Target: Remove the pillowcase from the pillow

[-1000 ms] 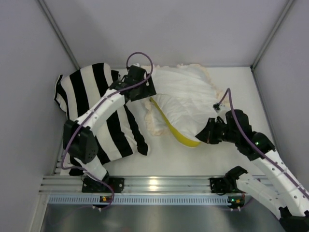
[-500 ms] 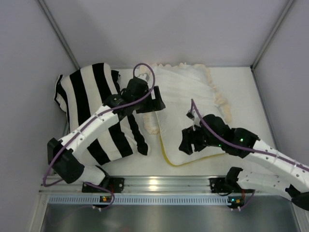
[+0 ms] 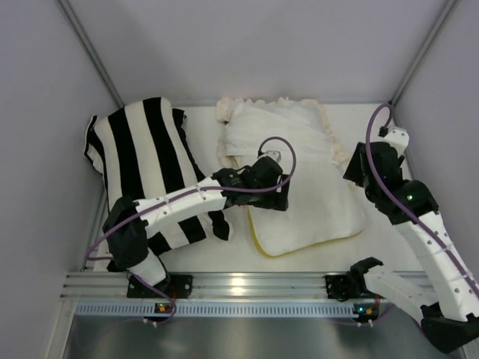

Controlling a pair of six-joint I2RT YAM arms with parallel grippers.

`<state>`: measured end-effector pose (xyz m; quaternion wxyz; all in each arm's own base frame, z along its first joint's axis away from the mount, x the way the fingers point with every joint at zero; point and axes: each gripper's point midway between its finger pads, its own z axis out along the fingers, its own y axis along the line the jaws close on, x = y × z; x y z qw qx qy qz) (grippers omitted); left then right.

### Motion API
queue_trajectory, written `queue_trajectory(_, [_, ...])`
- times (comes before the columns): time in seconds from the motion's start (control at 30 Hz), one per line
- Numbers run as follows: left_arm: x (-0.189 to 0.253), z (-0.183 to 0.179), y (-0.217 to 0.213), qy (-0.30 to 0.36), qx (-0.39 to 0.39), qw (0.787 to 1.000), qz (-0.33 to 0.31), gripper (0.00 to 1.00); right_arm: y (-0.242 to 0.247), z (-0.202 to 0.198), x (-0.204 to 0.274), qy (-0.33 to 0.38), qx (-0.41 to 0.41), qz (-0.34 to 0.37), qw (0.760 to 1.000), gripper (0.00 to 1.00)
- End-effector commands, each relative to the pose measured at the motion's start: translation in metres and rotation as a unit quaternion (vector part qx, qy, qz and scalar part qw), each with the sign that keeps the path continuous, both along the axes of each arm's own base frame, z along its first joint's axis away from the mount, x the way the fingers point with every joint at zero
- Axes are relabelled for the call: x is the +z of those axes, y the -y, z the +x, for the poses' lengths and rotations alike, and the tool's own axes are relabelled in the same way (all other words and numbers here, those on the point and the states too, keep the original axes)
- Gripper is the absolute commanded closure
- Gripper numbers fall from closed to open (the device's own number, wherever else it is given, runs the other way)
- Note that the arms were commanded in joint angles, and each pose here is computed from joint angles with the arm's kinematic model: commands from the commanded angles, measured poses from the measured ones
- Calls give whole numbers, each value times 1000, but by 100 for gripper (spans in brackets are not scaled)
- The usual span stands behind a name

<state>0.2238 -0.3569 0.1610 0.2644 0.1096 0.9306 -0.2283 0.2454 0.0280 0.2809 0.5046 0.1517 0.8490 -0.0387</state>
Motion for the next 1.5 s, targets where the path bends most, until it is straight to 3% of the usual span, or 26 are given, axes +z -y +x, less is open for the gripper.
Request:
queue_trajectory(0.0, [-9,-4,10,20,22,1000,10,15,20,16,-24,-26,-26,6,999,37])
queue_trajectory(0.13, [-6,-19,17,36,18,999,13,15,16,40,-99,-89,-21,114,989,40])
queue_trajectory(0.3, [7,-16,-1,69,34,997,16,15,24,57,-159,-95,-77,144,982,46])
queue_trajectory(0.37, [10,-13,-12,86,43,995,23,14,11,51,-188,-115,-63,177,975,47])
queue_trajectory(0.53, [16,-10,-31,104,60,992,36,14,-61,38,-226,-167,46,271,947,49])
queue_trajectory(0.63, [23,-6,-43,118,75,989,47,13,-141,-6,-231,-202,184,302,914,48])
queue_trajectory(0.73, [30,-2,-47,127,78,988,52,12,-188,-42,-213,-215,283,335,872,48])
queue_trajectory(0.8, [33,0,-46,128,79,987,54,12,-195,-50,-186,-188,316,354,860,48])
queue_trajectory(0.87, [31,-1,-46,125,75,988,61,12,-180,-45,-144,-126,315,331,881,48])
queue_trajectory(0.9, [30,-2,-46,122,72,988,63,12,-156,-27,-132,-84,265,292,915,48])
queue_trajectory(0.93, [28,-4,-46,120,70,988,64,12,-141,-15,-98,-34,242,264,933,47])
queue_trajectory(1.0, [24,-7,-45,111,67,990,62,12,-86,-6,-80,3,137,192,972,44])
queue_trajectory(1.07, [16,-11,-44,100,62,991,63,13,-60,2,-61,8,102,140,985,44])
queue_trajectory(1.17, [2,-25,-32,63,39,996,59,14,-30,23,-57,-10,61,115,991,43])
queue_trajectory(1.47, [-23,-53,22,34,9,997,67,17,-13,49,-92,-58,66,212,973,44])
